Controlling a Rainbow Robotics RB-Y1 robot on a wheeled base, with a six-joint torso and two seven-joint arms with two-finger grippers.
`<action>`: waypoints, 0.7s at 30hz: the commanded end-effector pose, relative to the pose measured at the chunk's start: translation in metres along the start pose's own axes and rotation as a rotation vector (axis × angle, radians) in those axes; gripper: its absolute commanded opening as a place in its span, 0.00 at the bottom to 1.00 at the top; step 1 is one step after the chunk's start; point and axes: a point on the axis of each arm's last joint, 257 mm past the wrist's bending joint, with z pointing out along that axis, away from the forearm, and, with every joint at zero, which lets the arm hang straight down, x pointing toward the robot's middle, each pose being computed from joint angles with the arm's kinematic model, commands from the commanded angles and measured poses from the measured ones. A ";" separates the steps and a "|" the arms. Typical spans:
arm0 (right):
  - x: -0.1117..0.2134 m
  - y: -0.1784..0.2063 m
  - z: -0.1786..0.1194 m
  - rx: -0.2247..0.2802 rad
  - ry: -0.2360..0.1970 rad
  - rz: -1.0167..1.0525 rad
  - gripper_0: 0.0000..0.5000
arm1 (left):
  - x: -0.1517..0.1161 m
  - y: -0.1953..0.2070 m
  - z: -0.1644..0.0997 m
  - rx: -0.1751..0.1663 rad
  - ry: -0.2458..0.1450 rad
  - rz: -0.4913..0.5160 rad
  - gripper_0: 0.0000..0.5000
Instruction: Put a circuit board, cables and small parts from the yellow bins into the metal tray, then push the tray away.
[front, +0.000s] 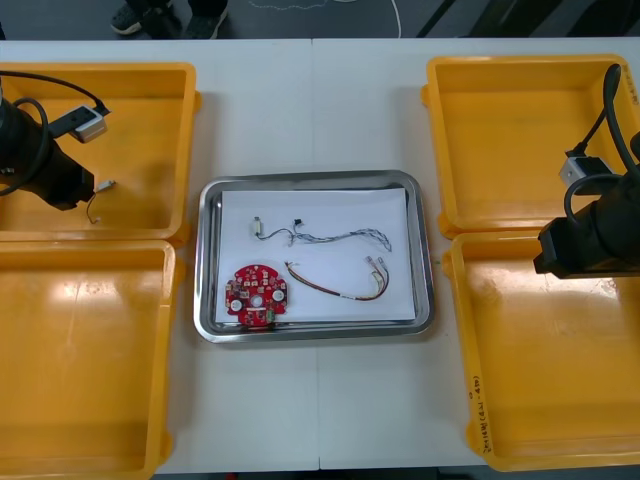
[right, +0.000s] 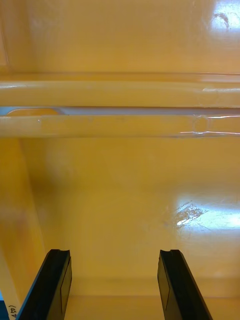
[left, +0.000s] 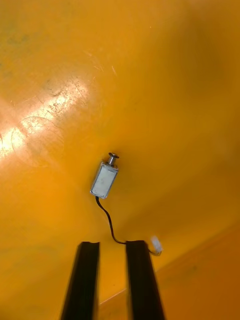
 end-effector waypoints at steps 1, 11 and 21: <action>-0.004 -0.003 -0.008 0.002 -0.032 0.049 1.00 | 0.007 0.028 -0.021 -0.067 -0.010 -0.067 1.00; -0.004 -0.003 -0.008 0.002 -0.032 0.049 1.00 | -0.010 0.033 -0.025 -0.099 -0.050 -0.043 1.00; -0.004 -0.003 -0.008 0.002 -0.032 0.049 1.00 | -0.028 0.022 -0.025 -0.115 -0.016 0.126 1.00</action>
